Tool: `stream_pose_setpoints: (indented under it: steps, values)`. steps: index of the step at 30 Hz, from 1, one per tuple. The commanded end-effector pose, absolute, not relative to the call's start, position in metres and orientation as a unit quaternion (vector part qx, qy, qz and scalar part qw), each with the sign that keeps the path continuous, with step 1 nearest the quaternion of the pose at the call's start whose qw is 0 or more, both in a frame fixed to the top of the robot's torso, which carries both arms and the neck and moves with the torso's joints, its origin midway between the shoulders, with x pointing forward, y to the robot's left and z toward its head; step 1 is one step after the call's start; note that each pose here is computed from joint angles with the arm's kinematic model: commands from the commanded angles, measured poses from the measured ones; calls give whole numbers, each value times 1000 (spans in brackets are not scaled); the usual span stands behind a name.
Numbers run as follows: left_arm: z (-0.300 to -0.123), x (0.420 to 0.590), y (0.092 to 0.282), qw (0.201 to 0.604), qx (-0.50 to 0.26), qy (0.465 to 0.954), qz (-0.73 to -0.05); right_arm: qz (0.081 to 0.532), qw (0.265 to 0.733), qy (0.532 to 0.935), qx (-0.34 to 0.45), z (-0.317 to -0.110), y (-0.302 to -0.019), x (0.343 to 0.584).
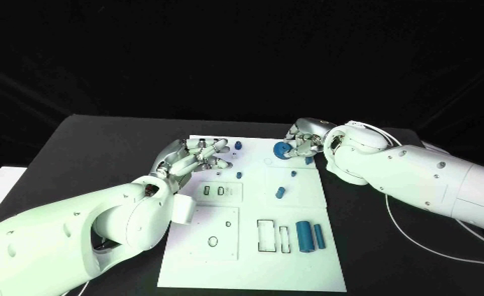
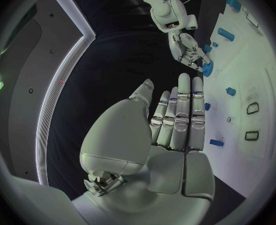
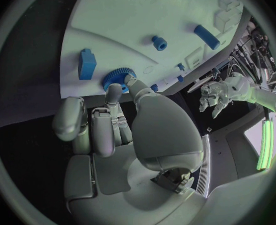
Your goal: Assemble the parts on the task board
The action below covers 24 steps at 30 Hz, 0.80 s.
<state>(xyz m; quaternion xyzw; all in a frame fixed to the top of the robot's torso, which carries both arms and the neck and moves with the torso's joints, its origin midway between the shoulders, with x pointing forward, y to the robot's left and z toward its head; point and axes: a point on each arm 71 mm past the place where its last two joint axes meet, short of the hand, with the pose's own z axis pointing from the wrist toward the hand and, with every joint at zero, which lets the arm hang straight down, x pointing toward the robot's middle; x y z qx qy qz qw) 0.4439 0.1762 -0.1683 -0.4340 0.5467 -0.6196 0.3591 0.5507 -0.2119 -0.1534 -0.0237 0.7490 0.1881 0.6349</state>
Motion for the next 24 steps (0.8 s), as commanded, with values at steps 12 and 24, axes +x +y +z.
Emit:
stream_pose_setpoints:
  steps: [12,24]
  values:
    - [-167,444,174,352,-429,547,-627,184,625,758,-35,-159,-209,550]
    - [-167,444,174,352,-429,547,-627,199,695,688,-61,-145,-197,544]
